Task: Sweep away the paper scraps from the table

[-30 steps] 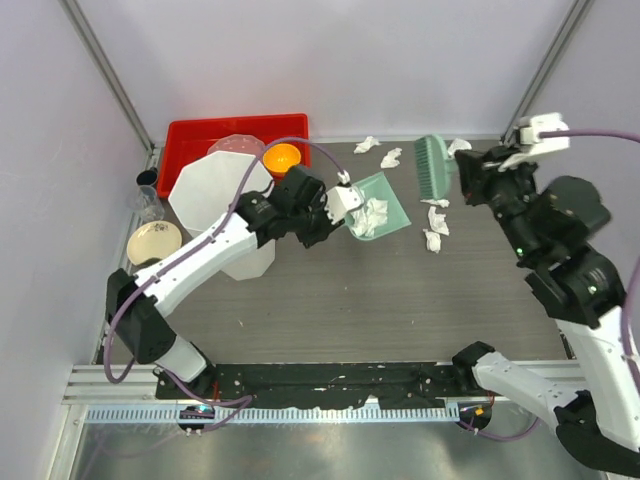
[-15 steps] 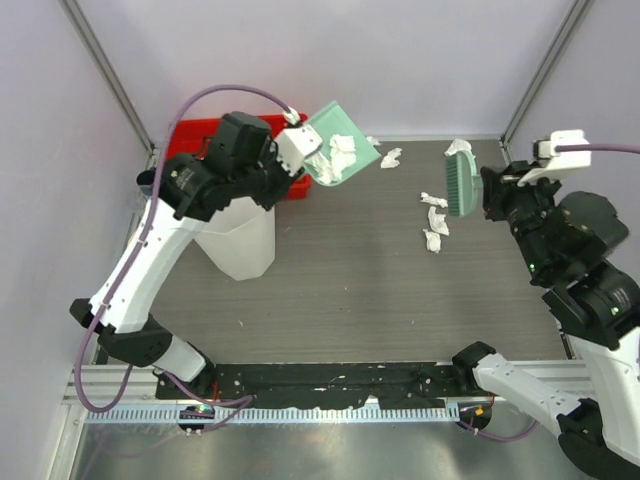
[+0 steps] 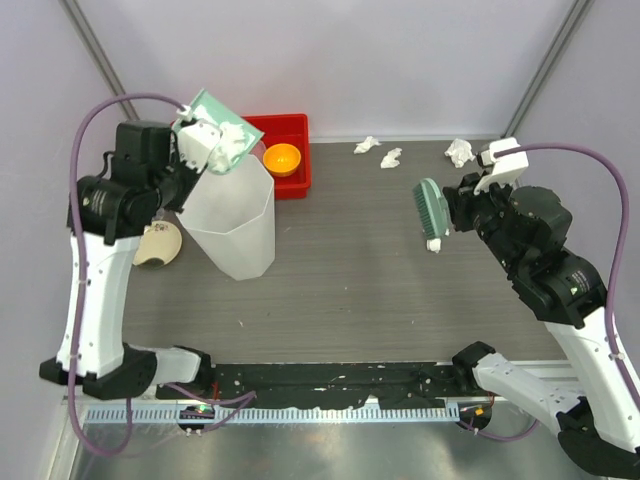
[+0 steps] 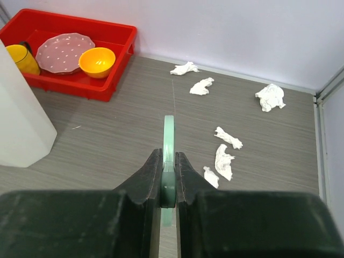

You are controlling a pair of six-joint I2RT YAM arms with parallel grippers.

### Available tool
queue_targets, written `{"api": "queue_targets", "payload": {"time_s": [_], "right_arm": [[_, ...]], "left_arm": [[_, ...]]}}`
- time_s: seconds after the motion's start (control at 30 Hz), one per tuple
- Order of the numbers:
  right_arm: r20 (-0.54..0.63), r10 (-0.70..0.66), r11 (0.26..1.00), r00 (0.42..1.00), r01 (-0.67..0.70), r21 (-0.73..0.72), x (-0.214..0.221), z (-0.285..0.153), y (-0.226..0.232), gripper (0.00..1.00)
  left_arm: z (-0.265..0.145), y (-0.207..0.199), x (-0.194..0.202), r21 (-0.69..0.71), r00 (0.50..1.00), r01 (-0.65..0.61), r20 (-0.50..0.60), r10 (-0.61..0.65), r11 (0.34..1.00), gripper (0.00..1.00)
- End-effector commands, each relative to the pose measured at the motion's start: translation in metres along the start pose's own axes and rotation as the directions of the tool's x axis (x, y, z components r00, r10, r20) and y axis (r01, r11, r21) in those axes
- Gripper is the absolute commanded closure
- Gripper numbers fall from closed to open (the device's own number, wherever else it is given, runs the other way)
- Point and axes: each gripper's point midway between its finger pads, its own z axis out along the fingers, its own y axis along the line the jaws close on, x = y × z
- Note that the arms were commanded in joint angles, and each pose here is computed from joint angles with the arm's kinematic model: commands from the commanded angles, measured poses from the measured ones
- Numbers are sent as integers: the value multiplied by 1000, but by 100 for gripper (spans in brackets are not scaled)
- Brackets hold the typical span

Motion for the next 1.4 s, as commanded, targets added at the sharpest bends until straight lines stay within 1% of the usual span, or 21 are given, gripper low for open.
{"api": "queue_targets", "payload": {"time_s": [0.0,0.07,0.17,0.2,0.4,0.43,0.53,0.63,0.67,0.77,0.8,0.87,0.9,1.0,1.1,1.17,1.23,1.27,1.3,1.33,1.37], "right_arm": [[82,-5,998,997,10,-57,-17,-4,8,99],[82,-10,997,997,17,-80,-15,-3,13,99],[97,-12,994,995,22,-104,-14,-5,16,99],[94,-15,994,995,25,-107,-13,-4,17,99],[87,-4,990,996,16,-138,-6,-5,22,99],[89,0,990,996,13,-140,-6,-6,23,99],[105,9,990,994,6,-140,-8,-10,22,99],[112,9,990,994,7,-142,-11,-12,22,99],[117,10,990,993,7,-143,-13,-12,22,99],[120,16,986,993,4,-167,-18,-11,26,99],[119,14,985,993,6,-171,-18,-11,27,99],[123,10,985,992,11,-170,-19,-10,27,99],[126,0,986,992,21,-168,-20,-10,27,99],[111,-20,986,994,38,-164,-16,-6,27,99],[82,-45,988,996,56,-144,-7,1,24,99],[48,-66,994,997,70,-84,5,9,15,99],[15,-87,996,996,87,-23,16,16,4,99],[-15,-115,993,993,115,4,27,22,0,99],[-37,-135,989,990,137,61,34,25,-10,99],[-42,-150,984,988,153,91,36,29,-15,99],[-78,-198,973,977,206,108,48,35,-20,99]], "left_arm": [[-38,33,48,-163,980,-161,-140,139,973,100],[-48,42,61,-204,964,-222,-191,184,953,100],[-56,58,74,-234,905,-384,-287,314,893,100],[-53,62,78,-207,851,-484,-341,401,850,100],[-58,96,63,-243,667,-725,-480,569,645,100],[-59,103,53,-252,630,-764,-490,603,593,100],[-65,106,37,-276,601,-797,-456,657,537,100],[-69,104,19,-312,545,-837,-395,740,450,100],[-70,104,15,-297,475,-876,-407,780,379,100],[-62,97,17,-278,361,-924,-420,833,261,100],[-53,92,21,-223,266,-958,-441,857,183,100],[-57,93,19,-237,233,-962,-461,856,134,100],[-56,93,19,-218,194,-971,-475,858,98,100],[-62,98,13,-233,188,-969,-501,845,78,100],[-69,106,8,-260,218,-962,-534,817,87,100],[-73,112,-2,-331,283,-937,-533,797,111,100],[-87,124,-19,-466,415,-870,-511,753,162,100],[-88,130,-22,-538,529,-805,-461,712,249,100],[-98,140,-37,-600,611,-741,-415,674,301,100],[-94,140,-37,-592,646,-720,-384,660,361,100],[-93,140,-38,-638,759,-604,-278,589,477,100]]}}
